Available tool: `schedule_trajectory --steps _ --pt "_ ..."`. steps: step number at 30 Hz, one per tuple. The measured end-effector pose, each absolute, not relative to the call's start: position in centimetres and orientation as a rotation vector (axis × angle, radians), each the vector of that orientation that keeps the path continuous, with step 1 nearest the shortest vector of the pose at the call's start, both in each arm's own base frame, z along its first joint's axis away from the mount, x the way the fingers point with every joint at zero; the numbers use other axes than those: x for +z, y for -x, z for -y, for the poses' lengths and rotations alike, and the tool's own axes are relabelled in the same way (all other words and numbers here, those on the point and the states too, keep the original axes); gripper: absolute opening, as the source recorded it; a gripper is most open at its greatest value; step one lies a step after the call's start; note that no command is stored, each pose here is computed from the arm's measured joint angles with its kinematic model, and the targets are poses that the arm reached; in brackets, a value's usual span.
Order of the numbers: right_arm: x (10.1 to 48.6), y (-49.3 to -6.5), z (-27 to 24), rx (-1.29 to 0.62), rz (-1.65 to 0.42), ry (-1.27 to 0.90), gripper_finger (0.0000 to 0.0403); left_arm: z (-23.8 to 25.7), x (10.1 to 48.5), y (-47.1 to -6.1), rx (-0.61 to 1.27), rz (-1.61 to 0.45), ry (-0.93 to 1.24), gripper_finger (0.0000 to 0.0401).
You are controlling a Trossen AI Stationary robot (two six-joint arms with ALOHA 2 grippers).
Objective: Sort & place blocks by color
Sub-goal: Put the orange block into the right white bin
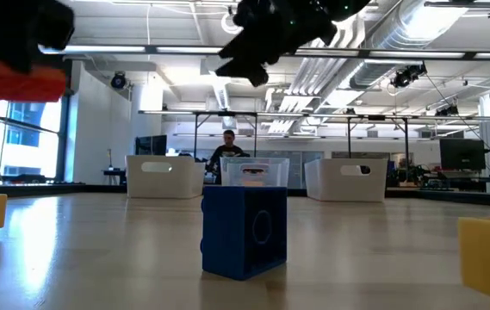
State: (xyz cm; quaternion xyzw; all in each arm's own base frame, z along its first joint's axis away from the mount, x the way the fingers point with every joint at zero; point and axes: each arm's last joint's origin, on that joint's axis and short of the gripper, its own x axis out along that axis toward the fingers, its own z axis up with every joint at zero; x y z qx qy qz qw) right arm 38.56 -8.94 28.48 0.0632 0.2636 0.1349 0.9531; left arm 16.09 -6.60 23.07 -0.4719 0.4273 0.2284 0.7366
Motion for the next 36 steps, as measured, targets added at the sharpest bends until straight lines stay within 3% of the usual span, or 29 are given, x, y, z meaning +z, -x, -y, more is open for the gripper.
schedule_trajectory --steps 23,36 --pt "33.3 -40.9 -0.3 0.626 -0.082 -0.128 0.0211 1.5 29.0 -17.7 -0.158 -0.514 0.88 0.0101" --pt "34.5 -41.1 -2.0 0.483 0.058 -0.06 0.0211 0.4 31.4 -19.1 -0.371 -0.288 0.852 0.0101"
